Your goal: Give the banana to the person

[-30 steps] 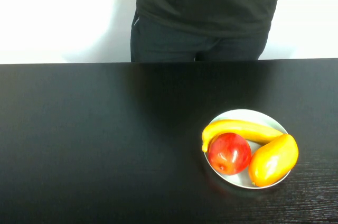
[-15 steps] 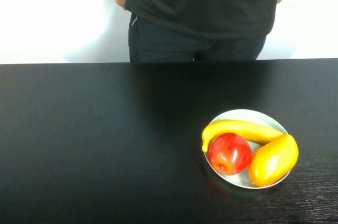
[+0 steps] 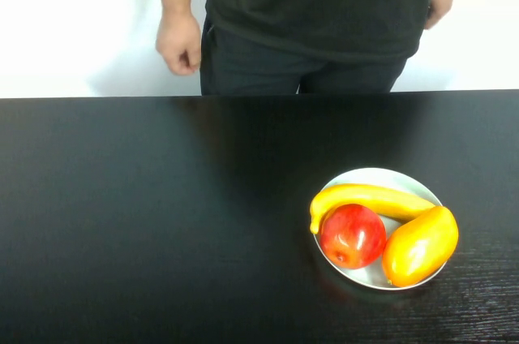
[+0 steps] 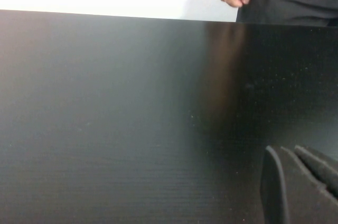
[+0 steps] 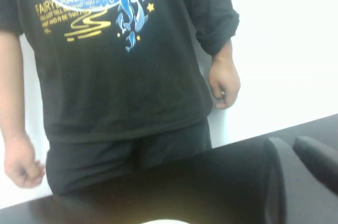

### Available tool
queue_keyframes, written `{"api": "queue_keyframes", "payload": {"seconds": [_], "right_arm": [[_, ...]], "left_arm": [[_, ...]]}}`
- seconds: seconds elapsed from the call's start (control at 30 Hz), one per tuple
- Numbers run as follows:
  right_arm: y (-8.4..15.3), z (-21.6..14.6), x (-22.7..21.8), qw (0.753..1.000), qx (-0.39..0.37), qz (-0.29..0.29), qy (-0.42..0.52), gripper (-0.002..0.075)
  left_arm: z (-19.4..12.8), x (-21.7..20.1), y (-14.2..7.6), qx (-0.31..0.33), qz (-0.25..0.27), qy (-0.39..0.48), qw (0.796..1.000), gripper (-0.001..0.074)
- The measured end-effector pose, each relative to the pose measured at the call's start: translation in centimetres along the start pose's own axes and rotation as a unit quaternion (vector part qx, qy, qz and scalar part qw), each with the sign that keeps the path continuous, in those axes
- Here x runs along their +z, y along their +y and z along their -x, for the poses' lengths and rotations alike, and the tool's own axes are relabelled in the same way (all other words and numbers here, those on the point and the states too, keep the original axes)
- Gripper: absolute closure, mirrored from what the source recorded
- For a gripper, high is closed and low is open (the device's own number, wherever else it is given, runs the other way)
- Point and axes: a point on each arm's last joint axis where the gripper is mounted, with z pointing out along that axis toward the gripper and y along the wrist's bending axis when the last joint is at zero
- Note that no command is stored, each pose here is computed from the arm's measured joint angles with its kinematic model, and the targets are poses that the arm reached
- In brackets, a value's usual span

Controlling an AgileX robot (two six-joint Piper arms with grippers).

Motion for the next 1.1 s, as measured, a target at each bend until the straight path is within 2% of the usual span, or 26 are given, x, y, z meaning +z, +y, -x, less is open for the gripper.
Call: {"api": "queue_keyframes", "payload": {"seconds": [0.17, 0.3, 0.4, 0.5, 0.6, 0.8, 0.97, 1.1], "right_arm": [[0.1, 0.1, 0.0, 1.0, 0.024, 0.003, 0.007, 0.0733], [1.4, 1.9, -0.4, 0.999, 0.029, 0.027, 0.034, 0.0733], [2.8, 3.9, -0.4, 0.996, 0.028, 0.044, 0.079, 0.0733], [3.9, 5.1, 0.0, 0.985, 0.017, 0.053, 0.162, 0.0733], [4.7, 6.2, 0.7, 0.967, -0.008, 0.049, 0.251, 0.0734], [5.4, 8.1, 3.5, 0.912, -0.054, 0.018, 0.407, 0.0733], [5.4, 8.7, 7.7, 0.873, -0.082, 0.01, 0.481, 0.0733], [5.8, 8.3, 11.6, 0.841, -0.107, 0.041, 0.528, 0.0733]], "left_arm": [[0.0, 0.0, 0.0, 0.0, 0.0, 0.0, 1.0, 0.0738], [0.0, 0.0, 0.0, 0.0, 0.0, 0.0, 1.0, 0.0738], [0.0, 0.0, 0.0, 0.0, 0.0, 0.0, 1.0, 0.0738], [0.0, 0.0, 0.0, 0.0, 0.0, 0.0, 1.0, 0.0738], [0.0, 0.0, 0.0, 0.0, 0.0, 0.0, 1.0, 0.0738], [0.0, 0.0, 0.0, 0.0, 0.0, 0.0, 1.0, 0.0738], [0.0, 0.0, 0.0, 0.0, 0.0, 0.0, 1.0, 0.0738], [0.0, 0.0, 0.0, 0.0, 0.0, 0.0, 1.0, 0.0738]]}}
